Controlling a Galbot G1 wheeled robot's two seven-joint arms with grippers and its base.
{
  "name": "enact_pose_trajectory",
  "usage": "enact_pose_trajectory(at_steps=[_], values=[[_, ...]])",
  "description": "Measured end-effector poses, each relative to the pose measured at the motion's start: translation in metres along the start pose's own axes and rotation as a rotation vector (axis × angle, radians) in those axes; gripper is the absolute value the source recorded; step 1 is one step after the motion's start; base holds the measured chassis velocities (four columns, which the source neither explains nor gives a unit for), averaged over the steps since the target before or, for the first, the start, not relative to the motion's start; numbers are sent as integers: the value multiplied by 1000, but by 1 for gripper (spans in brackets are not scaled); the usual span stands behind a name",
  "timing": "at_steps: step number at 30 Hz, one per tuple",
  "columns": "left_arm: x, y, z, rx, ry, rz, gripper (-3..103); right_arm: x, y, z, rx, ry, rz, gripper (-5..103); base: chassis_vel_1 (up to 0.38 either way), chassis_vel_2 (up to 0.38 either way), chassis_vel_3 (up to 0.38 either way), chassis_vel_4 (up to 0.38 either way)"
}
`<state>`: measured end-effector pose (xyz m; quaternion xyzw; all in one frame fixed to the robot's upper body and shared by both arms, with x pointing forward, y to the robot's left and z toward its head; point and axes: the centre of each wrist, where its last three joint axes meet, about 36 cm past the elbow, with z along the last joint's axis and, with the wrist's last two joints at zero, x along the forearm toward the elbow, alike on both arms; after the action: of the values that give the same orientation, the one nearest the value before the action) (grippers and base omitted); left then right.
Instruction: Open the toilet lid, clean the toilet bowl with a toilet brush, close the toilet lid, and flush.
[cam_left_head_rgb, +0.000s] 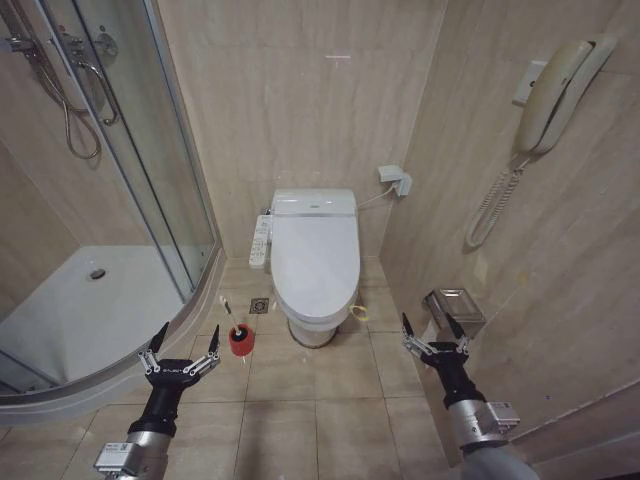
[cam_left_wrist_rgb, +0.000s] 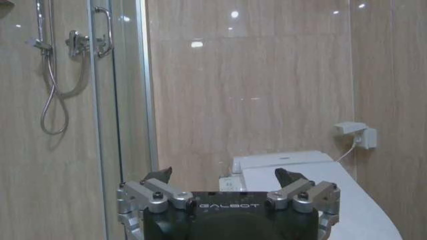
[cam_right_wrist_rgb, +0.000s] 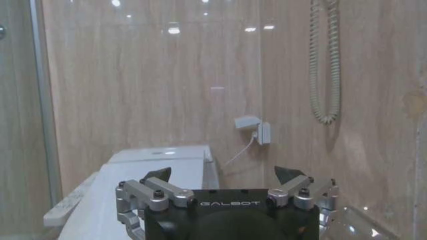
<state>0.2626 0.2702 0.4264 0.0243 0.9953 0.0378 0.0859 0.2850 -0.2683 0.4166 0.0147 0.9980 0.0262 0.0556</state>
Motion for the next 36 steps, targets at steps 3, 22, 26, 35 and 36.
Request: enact_pose_trajectory(at_steps=[3, 22, 26, 35, 36], values=[[0, 0, 0, 0, 0, 0, 100, 2, -1, -2, 0, 1, -3, 100, 0, 0, 0, 0], [0, 0, 0, 0, 0, 0, 100, -1, -5, 8, -1, 18, -7, 100, 0, 0, 0, 0], [0, 0, 0, 0, 0, 0, 100, 0, -7, 26, 3, 62, -26, 100, 0, 0, 0, 0], [0, 0, 0, 0, 0, 0, 100, -12, -4, 39, -6, 50, -36, 100, 0, 0, 0, 0], [0, 0, 0, 0, 0, 0, 100, -13, -4, 38, -6, 36, -33, 100, 0, 0, 0, 0]])
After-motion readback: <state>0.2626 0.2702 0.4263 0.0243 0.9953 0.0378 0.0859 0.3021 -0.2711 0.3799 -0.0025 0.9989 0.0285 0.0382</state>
